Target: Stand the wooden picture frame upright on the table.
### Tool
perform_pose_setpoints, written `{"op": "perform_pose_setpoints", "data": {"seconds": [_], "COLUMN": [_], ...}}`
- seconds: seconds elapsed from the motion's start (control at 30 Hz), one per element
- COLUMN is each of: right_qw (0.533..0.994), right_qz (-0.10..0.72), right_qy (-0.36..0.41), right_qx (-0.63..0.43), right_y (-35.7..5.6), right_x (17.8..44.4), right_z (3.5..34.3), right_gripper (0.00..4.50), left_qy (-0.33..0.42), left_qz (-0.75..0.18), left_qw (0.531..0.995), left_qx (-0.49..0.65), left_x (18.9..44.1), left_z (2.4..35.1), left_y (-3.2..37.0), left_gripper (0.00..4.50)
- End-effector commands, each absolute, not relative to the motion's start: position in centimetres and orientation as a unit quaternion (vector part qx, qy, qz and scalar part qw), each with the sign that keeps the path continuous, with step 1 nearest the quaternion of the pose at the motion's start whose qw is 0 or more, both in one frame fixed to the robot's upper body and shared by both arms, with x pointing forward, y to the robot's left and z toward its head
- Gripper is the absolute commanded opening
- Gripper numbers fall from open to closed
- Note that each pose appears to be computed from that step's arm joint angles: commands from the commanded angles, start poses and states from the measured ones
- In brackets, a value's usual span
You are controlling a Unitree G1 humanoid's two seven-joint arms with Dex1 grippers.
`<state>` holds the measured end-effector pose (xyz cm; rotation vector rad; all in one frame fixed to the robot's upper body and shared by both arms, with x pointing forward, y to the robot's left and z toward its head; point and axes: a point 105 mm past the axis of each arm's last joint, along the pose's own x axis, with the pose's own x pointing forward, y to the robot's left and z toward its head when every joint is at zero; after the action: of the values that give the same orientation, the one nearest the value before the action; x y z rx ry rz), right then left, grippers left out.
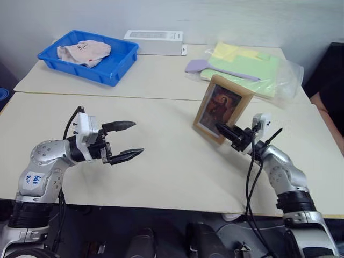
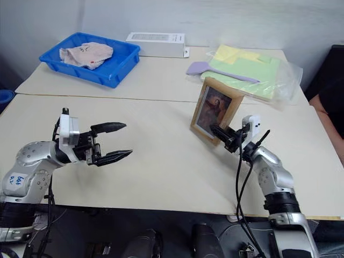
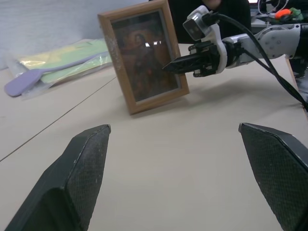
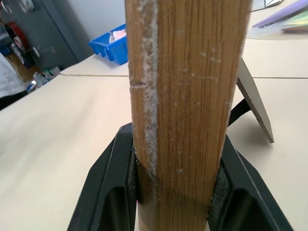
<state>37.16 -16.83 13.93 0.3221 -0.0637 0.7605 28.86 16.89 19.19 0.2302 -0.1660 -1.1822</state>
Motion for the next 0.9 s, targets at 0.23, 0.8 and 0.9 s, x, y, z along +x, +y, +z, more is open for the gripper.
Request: {"op": "perform_pose_setpoints", "data": {"seconds": [0.23,0.8,0.9], "right_qw": [0.953,0.952,0.949], "right_qz": [0.277,0.288,0.299], "right_qy": [0.039,0.027,0.023], "right_qx": [0.119,0.102,0.097], "right_y": [-19.2,-19.7,-19.8], "right_x": [38.4,38.0,37.6], "right_z": [9.0,9.6,9.9], "right_gripper": [1.27,4.46,4.46], "left_qy": [-0.095,-0.083,-0.077], "left_qz": [-0.561,-0.556,-0.554], "left_qw": [0.814,0.818,0.820], "left_qx": [0.120,0.119,0.119], "left_x": [28.9,29.2,29.2], "left_z": [20.5,20.0,19.7], "left_y": [16.4,17.0,17.3], "left_gripper": [4.50,4.50,4.50]}}
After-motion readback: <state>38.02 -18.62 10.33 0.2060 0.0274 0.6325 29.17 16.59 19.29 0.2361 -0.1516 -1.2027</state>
